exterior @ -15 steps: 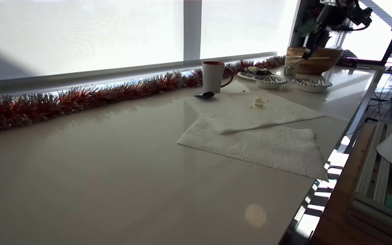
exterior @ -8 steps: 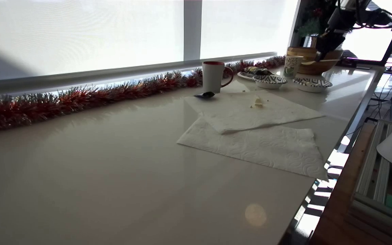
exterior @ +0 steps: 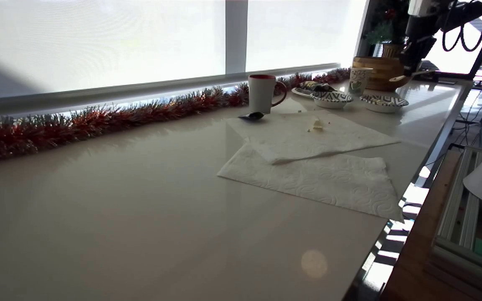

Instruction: Move the contents from one bowl to the next

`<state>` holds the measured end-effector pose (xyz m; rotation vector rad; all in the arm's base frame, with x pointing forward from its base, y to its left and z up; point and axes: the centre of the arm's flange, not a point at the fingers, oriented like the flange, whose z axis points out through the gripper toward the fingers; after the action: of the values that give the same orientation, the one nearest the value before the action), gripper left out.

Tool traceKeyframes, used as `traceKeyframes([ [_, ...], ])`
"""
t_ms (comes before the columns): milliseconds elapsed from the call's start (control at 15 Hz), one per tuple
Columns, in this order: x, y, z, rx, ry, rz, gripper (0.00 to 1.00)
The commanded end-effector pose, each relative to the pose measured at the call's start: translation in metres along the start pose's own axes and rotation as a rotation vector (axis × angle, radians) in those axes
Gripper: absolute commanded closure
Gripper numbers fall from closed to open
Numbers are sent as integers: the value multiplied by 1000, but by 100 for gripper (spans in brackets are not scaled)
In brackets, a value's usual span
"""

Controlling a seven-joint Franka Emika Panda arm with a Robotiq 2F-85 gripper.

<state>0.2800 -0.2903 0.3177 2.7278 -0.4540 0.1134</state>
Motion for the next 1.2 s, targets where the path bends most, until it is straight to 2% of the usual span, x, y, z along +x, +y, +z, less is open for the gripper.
traceKeyframes([
  [0,-22,-31,-13,-160,-18,-106,97],
  [600,-19,-89,-4,-427,-16,-429,97],
  [933,-21,-104,2,-464,-52,-511,97],
  [1133,-23,-109,3,-456,-92,-543,97],
])
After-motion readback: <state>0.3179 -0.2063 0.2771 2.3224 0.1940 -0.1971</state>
